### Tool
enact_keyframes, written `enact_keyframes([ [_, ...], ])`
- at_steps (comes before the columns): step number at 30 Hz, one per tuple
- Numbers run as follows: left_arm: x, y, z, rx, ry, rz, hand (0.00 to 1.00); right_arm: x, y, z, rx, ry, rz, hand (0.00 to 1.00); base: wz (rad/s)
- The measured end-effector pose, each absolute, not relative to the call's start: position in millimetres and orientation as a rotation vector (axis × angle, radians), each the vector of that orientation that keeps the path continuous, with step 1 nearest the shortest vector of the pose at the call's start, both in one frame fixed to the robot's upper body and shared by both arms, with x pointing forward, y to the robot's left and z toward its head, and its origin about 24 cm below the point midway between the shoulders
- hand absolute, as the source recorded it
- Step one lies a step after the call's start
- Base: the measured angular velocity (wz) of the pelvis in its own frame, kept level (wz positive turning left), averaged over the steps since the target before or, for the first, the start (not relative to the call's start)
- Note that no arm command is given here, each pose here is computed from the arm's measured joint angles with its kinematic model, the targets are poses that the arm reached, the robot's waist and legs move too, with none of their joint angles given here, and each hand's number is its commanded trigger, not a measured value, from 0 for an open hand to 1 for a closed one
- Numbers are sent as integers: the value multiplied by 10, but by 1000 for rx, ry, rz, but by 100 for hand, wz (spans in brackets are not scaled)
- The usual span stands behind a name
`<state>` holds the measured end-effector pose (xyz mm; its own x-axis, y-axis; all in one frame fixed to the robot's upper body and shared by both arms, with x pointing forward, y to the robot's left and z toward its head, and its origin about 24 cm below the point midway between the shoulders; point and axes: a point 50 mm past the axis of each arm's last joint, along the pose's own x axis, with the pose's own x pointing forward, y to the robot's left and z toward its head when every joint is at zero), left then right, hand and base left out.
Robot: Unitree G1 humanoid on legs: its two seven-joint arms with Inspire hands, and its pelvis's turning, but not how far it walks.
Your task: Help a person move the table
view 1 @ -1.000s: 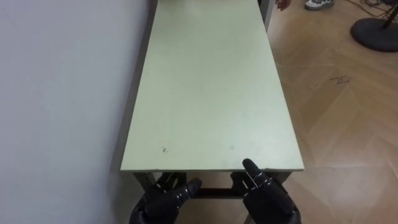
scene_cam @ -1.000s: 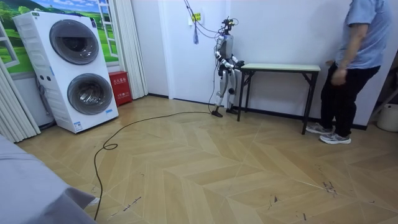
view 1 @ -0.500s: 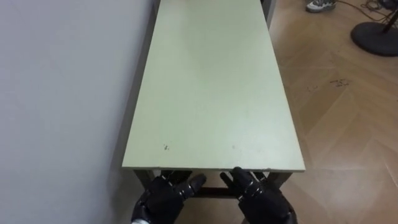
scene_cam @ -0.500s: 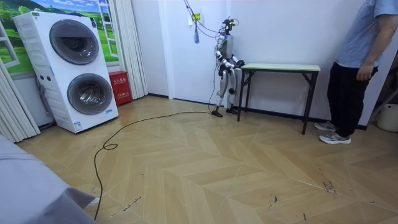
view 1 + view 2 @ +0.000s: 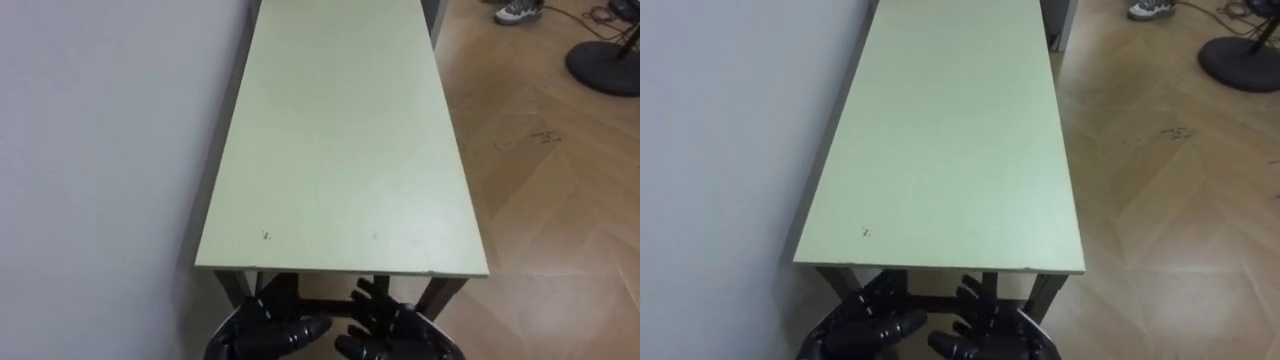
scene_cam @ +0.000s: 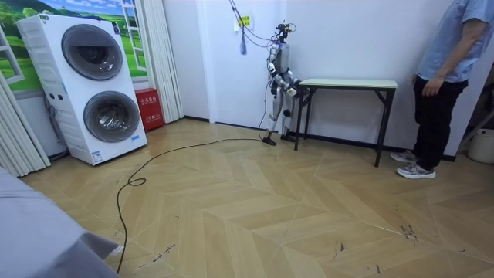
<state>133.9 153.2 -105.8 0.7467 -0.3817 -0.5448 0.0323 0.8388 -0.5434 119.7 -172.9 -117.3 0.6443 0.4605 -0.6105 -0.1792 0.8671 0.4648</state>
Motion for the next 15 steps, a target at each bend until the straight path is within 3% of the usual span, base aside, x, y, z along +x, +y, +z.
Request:
enact_keyframes([
  [15, 939, 1818, -1456, -213, 910, 19, 0, 444, -2138, -1651, 274, 1200, -70, 0, -2],
])
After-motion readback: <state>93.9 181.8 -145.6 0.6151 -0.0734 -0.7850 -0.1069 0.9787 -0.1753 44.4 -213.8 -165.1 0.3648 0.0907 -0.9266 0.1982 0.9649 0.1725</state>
